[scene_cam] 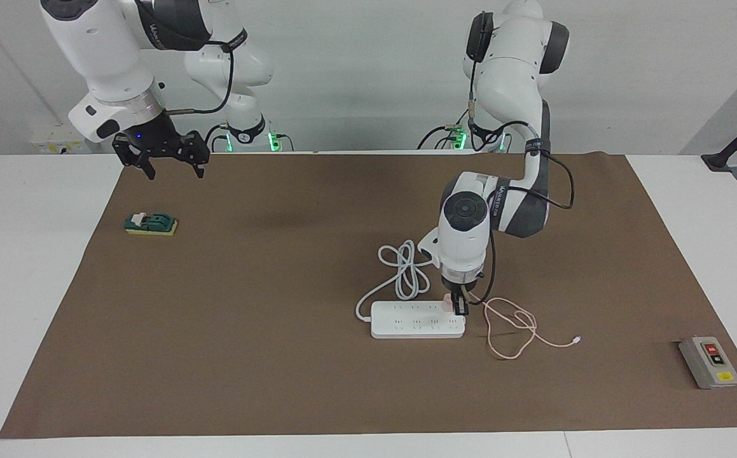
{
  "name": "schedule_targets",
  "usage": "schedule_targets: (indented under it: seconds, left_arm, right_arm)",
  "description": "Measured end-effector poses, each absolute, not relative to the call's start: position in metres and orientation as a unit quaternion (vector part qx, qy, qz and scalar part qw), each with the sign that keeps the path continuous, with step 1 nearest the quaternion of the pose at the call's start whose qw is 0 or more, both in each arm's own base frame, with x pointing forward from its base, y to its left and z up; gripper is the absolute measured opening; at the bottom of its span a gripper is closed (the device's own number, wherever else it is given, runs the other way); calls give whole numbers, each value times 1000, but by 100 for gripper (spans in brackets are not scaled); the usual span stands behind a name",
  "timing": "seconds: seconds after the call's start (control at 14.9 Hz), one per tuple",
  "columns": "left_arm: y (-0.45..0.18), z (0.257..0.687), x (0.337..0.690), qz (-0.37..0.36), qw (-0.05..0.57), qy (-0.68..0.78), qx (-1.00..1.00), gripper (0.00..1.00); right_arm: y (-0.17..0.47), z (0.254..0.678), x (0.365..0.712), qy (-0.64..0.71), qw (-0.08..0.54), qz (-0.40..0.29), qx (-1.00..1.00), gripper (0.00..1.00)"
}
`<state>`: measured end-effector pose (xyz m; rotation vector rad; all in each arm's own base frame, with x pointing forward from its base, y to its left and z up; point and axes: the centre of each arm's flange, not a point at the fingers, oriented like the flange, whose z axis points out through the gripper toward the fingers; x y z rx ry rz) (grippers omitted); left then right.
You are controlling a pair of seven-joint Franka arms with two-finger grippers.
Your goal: Plug charger into power strip
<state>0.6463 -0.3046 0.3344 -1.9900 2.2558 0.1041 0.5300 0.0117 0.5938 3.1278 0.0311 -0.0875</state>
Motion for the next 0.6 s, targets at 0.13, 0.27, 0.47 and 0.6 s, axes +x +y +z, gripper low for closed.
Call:
schedule_targets:
  seconds: [0.13,0.27,0.47,0.6]
  left_arm:
    - [-307,335,647,24,60,744,-665,32]
    - [-316,345,651,-14,45,732,-680,56]
    - [-304,388,659,-44,50,719,-692,89]
    - [-286,423,660,-59,54,708,-702,100]
  right_arm:
    - [12,594,530,10,6,-28,1000,100]
    - [12,594,530,10,6,-28,1000,100]
    - [12,594,530,10,6,-28,1000,100]
    - [12,594,530,10,6,-28,1000,100]
